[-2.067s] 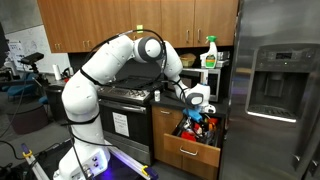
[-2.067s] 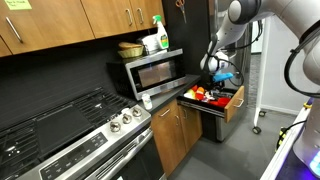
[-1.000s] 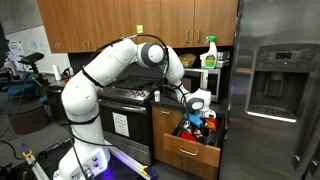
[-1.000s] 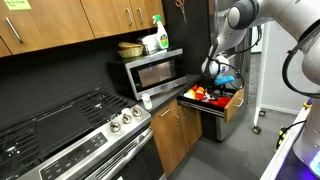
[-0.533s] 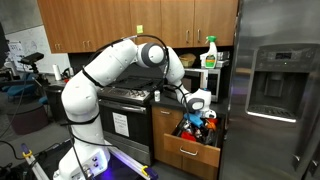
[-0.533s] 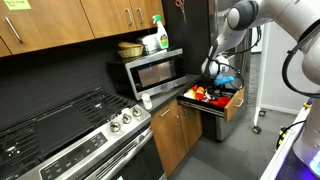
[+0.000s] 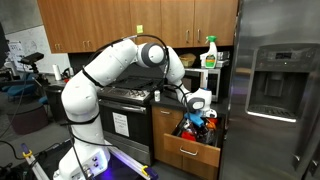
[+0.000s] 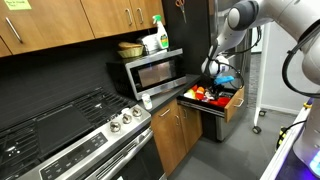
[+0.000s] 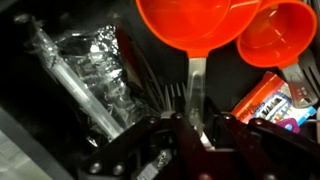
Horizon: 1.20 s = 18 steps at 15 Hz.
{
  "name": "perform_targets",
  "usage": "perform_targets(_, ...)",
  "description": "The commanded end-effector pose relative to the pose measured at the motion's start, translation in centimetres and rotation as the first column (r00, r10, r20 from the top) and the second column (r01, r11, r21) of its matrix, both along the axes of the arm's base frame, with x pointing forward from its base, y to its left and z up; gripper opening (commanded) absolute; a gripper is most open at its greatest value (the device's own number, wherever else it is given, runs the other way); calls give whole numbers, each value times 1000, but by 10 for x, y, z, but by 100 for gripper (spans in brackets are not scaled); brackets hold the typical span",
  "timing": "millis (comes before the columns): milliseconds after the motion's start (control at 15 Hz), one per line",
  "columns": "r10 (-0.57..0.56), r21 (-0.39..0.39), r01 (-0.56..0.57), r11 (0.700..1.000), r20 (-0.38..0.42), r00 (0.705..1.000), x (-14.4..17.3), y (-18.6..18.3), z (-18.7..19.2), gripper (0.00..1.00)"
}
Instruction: Remove the red pot out of the drawer
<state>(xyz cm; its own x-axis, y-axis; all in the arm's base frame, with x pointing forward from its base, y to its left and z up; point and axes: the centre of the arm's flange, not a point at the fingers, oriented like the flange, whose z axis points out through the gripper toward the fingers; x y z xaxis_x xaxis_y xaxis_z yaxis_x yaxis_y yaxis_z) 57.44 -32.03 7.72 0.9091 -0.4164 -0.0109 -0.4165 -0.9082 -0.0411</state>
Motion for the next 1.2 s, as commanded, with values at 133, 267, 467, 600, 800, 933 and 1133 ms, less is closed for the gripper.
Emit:
perform_targets(133,8,-5,-8,1000,23,1000,-1,-3,7,5)
perform_targets(267,9,-9,-9,1000,23,1000,-2,-2,9,5)
perform_targets(467,7,-11,-7,1000,13,1000,-3,1,15,5)
perform_targets(600,10,-6,-10,1000,7,1000,-2,4,20,5)
perform_targets(800,9,-8,-9,1000,6,1000,1,9,30,5)
perform_targets(933,11,-9,-11,1000,4,1000,3,13,37,5)
perform_targets(1133,14,-12,-14,1000,6,1000,7,15,49,5)
